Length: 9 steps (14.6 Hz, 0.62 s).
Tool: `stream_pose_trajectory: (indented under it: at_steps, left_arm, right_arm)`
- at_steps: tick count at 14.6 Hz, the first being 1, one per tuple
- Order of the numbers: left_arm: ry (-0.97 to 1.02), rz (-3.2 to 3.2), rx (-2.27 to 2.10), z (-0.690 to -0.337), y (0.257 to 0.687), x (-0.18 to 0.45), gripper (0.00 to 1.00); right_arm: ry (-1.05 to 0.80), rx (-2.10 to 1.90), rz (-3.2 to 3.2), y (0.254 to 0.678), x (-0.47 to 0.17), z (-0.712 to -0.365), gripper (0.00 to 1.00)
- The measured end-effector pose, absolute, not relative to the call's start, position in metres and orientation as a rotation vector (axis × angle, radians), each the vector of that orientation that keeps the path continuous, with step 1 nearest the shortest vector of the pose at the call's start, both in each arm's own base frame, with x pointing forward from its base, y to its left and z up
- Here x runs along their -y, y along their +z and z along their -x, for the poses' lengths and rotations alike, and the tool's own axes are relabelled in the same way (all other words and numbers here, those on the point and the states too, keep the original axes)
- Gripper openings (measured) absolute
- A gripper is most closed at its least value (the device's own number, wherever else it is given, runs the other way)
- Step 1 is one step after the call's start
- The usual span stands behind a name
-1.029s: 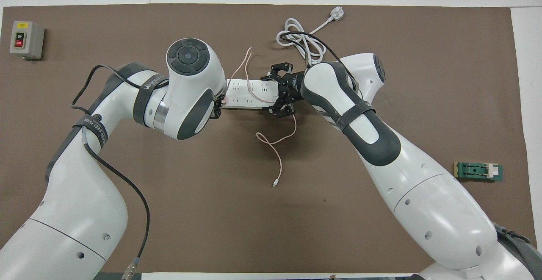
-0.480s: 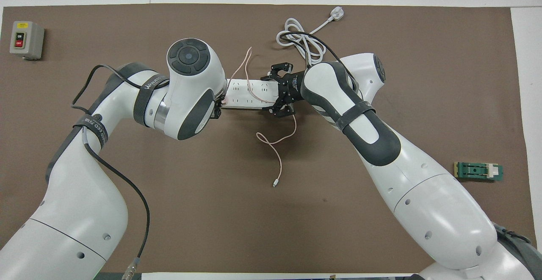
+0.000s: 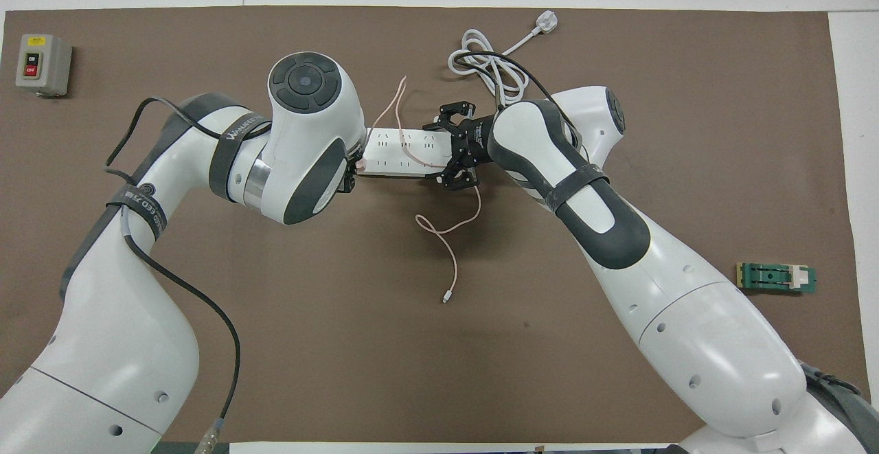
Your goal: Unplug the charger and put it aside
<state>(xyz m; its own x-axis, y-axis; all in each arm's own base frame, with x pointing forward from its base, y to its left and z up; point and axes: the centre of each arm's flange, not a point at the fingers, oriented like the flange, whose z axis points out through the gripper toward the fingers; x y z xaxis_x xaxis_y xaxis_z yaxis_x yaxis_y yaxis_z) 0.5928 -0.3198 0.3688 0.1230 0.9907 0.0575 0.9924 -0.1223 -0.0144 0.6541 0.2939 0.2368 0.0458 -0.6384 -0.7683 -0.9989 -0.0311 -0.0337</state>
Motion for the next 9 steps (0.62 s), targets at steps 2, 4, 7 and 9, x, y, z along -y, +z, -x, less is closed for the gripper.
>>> stream_pose_trajectory:
  at_steps: [2, 4, 7, 9]
  left_arm:
    - [-0.051, 2.324, 2.018, -0.588, 0.389, 0.316, 0.32]
    - [-0.050, 2.353, 1.978, -0.584, 0.410, 0.308, 0.32]
    - [-0.029, 2.453, 1.836, -0.584, 0.434, 0.288, 0.32]
    - [-0.016, 2.548, 1.694, -0.588, 0.446, 0.267, 0.32]
  right_arm:
    - [0.778, -1.654, 1.733, 0.237, -0.294, -0.654, 0.93]
    - [0.778, -1.654, 1.733, 0.237, -0.294, -0.654, 0.93]
    - [0.779, -1.654, 1.733, 0.237, -0.294, -0.654, 0.93]
    - [0.779, -1.655, 1.732, 0.237, -0.294, -0.654, 0.93]
